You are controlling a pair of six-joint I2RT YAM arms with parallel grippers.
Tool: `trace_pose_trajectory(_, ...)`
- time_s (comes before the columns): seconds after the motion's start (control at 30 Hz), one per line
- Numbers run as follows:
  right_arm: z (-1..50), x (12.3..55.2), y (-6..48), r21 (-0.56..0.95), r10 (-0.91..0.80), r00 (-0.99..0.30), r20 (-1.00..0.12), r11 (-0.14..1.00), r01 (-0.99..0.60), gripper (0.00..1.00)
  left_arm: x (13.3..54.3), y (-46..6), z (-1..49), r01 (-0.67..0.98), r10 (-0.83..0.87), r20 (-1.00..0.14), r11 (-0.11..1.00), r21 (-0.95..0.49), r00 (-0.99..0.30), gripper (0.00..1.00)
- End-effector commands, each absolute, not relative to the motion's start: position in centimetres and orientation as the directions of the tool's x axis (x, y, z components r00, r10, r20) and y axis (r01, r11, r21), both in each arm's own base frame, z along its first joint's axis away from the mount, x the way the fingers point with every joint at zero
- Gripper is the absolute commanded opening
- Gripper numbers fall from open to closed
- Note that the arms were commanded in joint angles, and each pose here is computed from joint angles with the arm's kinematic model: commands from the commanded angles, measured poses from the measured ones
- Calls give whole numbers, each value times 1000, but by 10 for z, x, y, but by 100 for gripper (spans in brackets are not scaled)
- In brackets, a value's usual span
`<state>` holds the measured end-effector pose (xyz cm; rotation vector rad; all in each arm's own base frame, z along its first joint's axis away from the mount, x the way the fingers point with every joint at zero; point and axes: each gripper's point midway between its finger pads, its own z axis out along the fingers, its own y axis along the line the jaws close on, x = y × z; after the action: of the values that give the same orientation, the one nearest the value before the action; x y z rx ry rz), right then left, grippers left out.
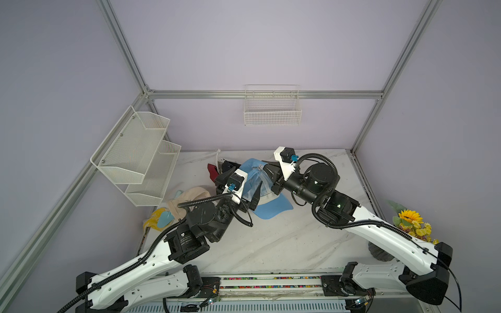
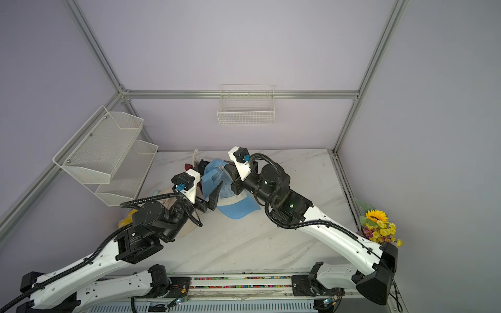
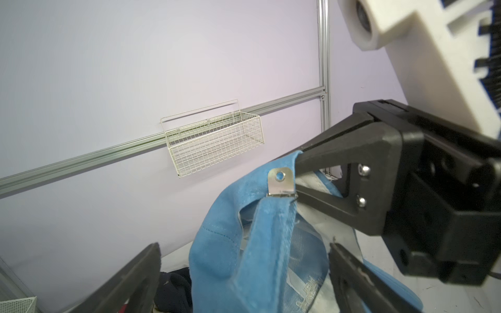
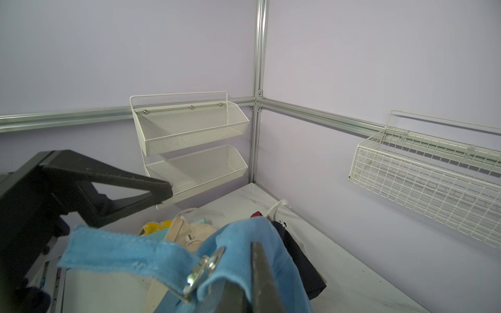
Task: Open the adjustable buckle of the baseball cap
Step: Pull the adjustable strap on the baseball cap.
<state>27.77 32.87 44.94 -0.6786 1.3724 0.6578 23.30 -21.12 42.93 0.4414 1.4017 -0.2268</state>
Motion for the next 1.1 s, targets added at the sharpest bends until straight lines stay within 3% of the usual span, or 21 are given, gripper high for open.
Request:
trace_pose_trajectory(0.0,474,281,326,-33,78,114,-990,670,-742,0,235,-219,420,413,100,-983,897,155,151,96)
trace_pose_trajectory(0.17,483,280,326,-16,102,111,-989,664,-747,0,238,-225,421,406,123,-980,896,178,158,94)
trace_pose_trajectory(0.5,479,273,328,-2,109,93,-990,642,-767,0,240,-227,436,382,121,-968,902,199,219,65)
trace_pose_trajectory(1.07,461,259,339,10,82,50,-995,605,-796,0,248,-229,441,332,137,-961,919,213,239,61)
